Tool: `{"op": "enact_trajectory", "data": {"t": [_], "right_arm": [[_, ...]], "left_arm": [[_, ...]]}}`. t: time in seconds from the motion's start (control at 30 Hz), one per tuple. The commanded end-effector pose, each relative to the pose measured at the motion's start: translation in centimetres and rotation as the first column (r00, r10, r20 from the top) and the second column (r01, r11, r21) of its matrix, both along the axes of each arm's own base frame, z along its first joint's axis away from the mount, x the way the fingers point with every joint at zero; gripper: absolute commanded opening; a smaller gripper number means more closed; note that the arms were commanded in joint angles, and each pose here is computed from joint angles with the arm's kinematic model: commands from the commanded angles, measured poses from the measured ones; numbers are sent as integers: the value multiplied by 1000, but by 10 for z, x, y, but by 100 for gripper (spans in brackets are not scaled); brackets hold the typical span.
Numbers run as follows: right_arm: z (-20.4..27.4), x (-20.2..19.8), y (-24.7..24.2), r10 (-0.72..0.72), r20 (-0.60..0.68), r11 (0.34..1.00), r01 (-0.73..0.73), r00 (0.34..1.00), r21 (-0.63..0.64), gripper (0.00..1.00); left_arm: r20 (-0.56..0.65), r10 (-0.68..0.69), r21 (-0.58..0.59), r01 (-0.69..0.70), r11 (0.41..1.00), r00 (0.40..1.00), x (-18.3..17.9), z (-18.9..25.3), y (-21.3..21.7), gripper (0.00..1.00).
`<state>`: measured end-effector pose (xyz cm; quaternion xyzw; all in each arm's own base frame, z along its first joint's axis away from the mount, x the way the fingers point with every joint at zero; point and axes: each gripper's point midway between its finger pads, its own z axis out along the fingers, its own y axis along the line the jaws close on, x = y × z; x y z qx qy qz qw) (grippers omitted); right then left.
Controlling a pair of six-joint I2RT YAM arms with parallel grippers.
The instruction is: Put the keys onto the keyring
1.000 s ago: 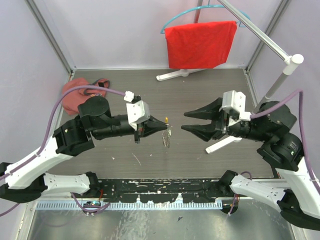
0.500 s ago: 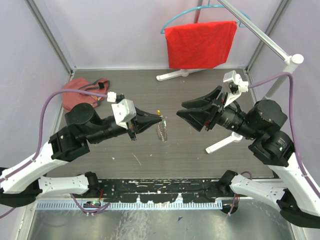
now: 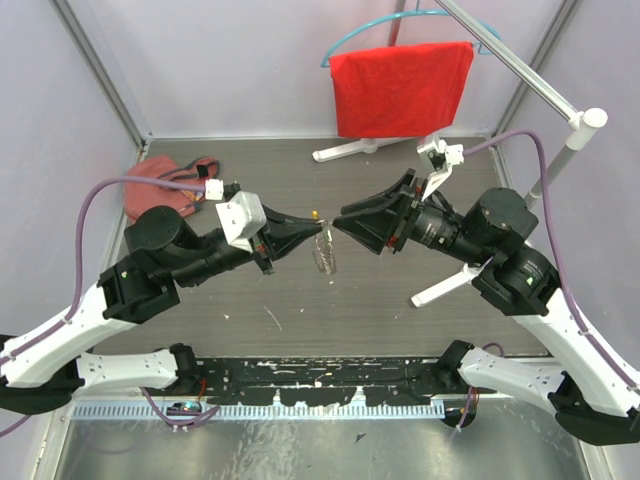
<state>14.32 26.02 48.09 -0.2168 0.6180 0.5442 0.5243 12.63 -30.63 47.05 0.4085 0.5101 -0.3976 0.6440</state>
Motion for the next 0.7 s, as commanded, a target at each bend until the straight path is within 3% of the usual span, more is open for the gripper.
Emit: {"op": "enact_trajectory", "data": {"t": [0.0,0.27,0.57,0.67], "right_arm": [[15,-8,3,47,24,998,-48,999,43,44],[11,-13,8,94,22,995,-95,995,25,27],[7,-14,12,116,13,993,-116,993,12,28],[7,-14,13,121,14,993,-121,993,11,20]], "left_arm": [[39,18,-71,-15,997,999,1,19,4,0],[45,27,-80,-24,997,999,3,21,4,0],[48,30,-79,-26,997,998,3,20,4,0],[49,27,-77,-23,997,998,3,20,4,0]]}}
